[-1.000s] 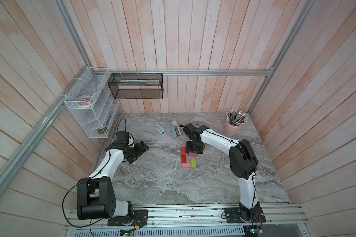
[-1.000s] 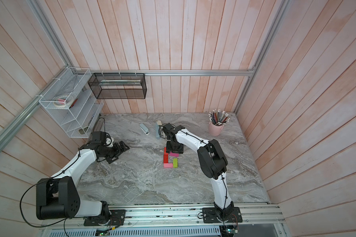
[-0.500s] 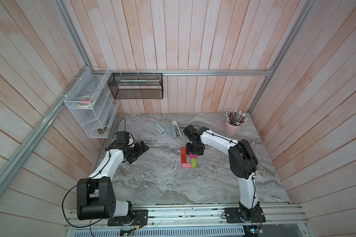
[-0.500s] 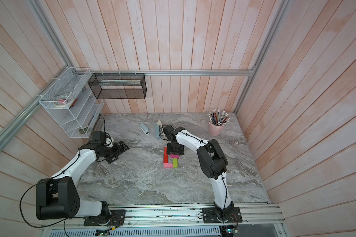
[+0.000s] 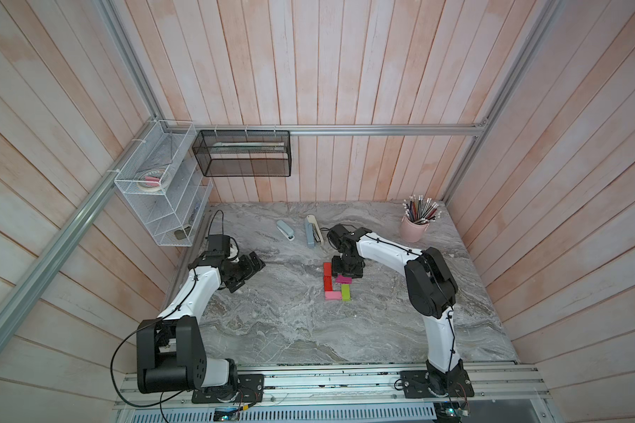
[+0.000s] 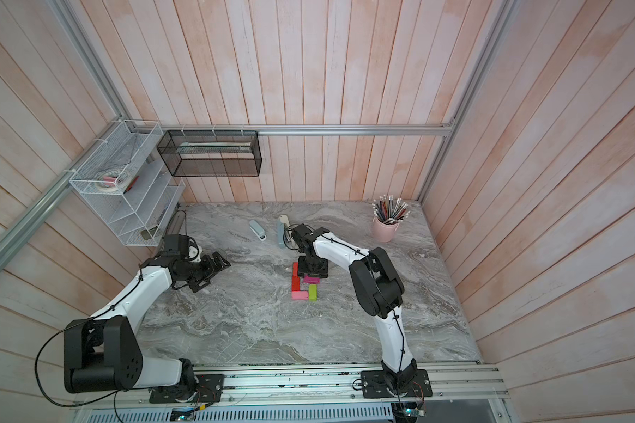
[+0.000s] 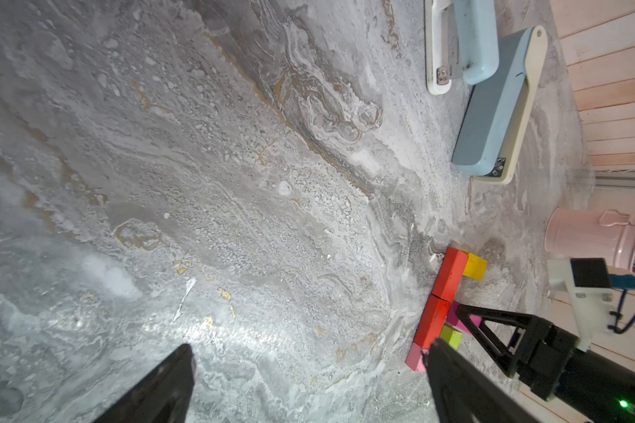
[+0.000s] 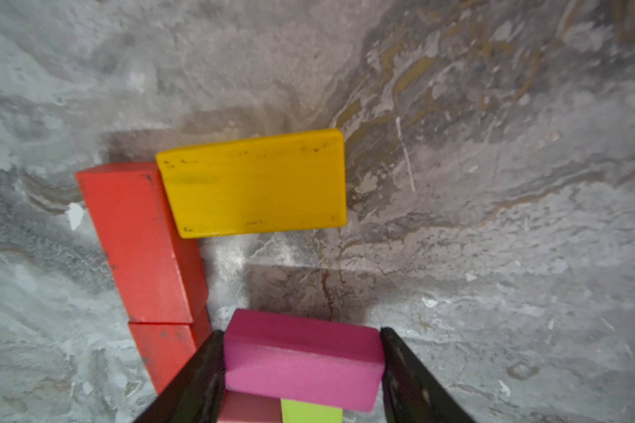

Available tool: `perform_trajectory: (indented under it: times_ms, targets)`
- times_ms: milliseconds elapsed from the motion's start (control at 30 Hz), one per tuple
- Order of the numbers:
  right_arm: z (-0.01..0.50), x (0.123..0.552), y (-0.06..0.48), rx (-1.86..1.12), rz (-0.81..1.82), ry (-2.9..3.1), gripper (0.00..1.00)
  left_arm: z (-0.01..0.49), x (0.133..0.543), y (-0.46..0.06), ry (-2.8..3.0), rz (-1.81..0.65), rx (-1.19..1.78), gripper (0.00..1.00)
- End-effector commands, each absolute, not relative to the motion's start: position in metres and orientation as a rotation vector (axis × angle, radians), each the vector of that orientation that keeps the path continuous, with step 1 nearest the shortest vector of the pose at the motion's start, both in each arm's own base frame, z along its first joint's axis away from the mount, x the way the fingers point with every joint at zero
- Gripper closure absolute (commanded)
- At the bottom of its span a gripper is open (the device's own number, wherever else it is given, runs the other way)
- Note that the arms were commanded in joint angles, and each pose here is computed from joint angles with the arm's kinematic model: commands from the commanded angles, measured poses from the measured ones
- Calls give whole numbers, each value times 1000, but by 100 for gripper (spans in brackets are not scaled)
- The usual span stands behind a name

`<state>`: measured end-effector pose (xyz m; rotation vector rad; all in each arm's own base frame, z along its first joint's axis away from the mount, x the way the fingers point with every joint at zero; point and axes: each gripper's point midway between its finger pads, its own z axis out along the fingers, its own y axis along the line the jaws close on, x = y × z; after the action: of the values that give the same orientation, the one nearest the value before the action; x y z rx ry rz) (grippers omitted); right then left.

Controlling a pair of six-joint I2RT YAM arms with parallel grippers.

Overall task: Assemble the number 6 with building blocks
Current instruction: Assemble the building block at the center of the board.

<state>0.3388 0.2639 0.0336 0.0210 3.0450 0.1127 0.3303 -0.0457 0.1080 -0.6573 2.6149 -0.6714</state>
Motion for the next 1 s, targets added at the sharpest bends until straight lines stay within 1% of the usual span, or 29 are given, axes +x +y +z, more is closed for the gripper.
perform_trajectory:
  times_ms: [0,300,800,967]
  targets:
    - [22,336,257,29,83,3074,34,117,332,-43,2593,-663,-664,0]
    - [23,339,258,42,109,3068,34,118,333,-43,2592,-665,-663,0]
    - [20,333,258,40,130,3089,35,118,335,-43,2590,-666,-664,0]
    - [19,333,260,43,147,3086,33,117,333,-43,2591,-665,-665,0]
